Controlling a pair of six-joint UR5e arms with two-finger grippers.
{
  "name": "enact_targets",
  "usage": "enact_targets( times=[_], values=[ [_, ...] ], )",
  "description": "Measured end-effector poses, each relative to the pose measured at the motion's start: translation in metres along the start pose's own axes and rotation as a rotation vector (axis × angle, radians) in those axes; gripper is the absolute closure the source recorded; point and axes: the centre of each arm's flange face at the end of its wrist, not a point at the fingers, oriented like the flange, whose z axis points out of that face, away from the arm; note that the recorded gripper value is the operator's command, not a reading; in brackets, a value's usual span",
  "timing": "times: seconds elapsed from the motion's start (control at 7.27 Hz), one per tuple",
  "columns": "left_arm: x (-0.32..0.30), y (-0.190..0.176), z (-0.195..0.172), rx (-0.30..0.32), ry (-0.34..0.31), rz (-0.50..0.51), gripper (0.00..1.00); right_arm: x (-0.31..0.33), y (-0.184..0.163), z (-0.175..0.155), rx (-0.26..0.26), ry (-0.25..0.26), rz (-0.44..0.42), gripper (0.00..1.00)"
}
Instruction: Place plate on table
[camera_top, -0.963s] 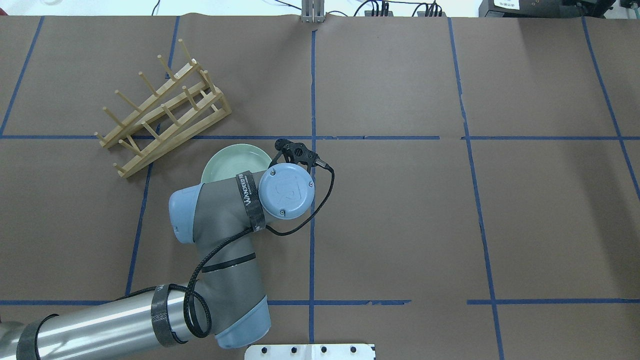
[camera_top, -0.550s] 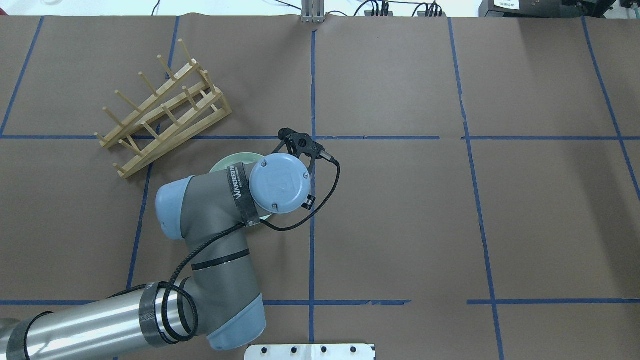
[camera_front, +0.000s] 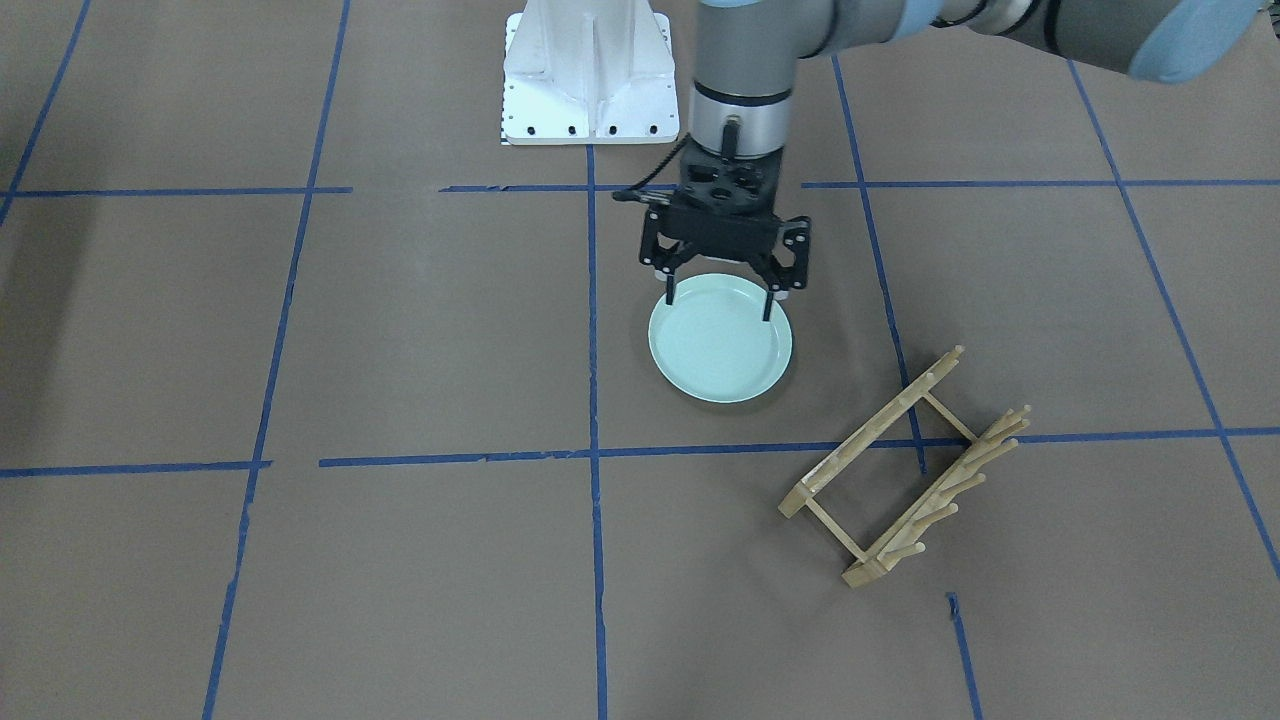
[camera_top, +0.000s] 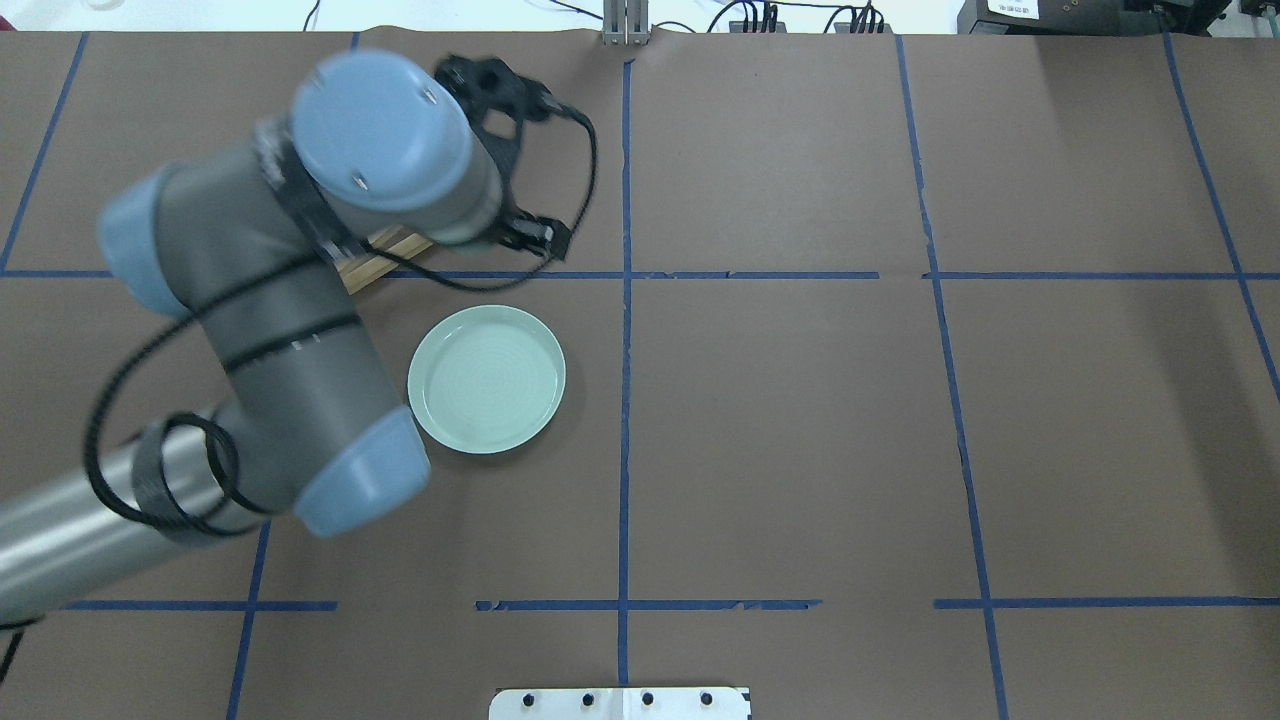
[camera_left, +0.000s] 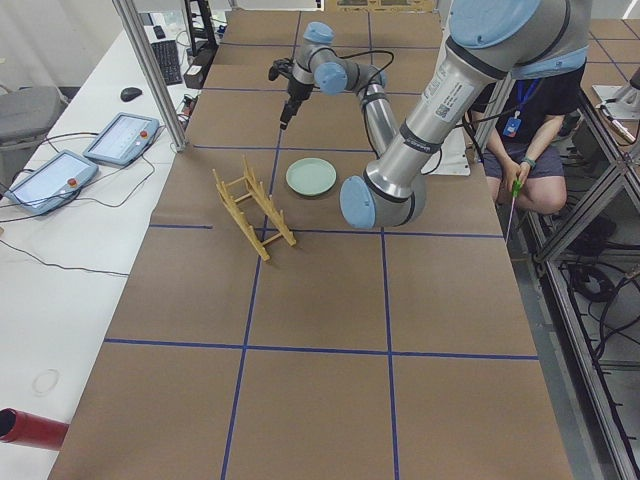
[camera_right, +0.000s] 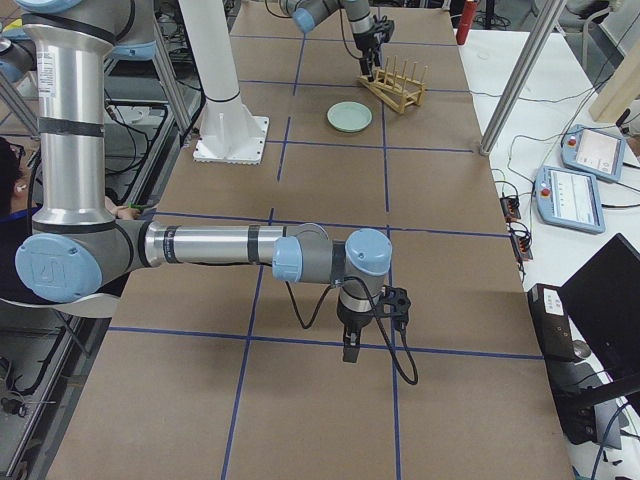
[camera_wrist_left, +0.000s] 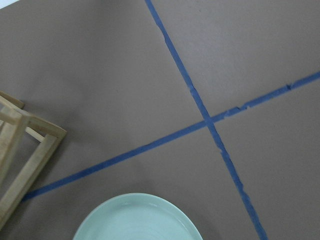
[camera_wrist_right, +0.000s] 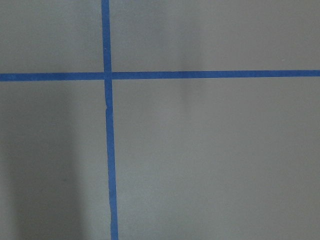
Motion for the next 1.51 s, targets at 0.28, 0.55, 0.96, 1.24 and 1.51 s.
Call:
enact_targets(
  times=[0.28, 0.55, 0.96, 1.24, 1.51],
  values=[
    [-0.164, -0.037, -0.031, -0.075, 0.045, 0.016, 0.0, 0.0, 0.0, 0.0, 0.0, 0.0, 0.0, 0.0],
    [-0.343, -0.015, -0.04, -0.142, 0.049, 0.028, 0.0, 0.0, 0.0, 0.0, 0.0, 0.0, 0.0, 0.0],
    [-0.544, 0.099, -0.003, -0.272, 0.022, -0.048, 0.0, 0.0, 0.0, 0.0, 0.0, 0.0, 0.0, 0.0],
    [-0.598, 0.171, 0.024, -0.315, 0.022, -0.078, 0.0, 0.0, 0.0, 0.0, 0.0, 0.0, 0.001, 0.0],
    [-0.609, 0.187, 0.029, -0.323, 0.02, -0.092, 0.0, 0.0, 0.0, 0.0, 0.0, 0.0, 0.0, 0.0]
  ],
)
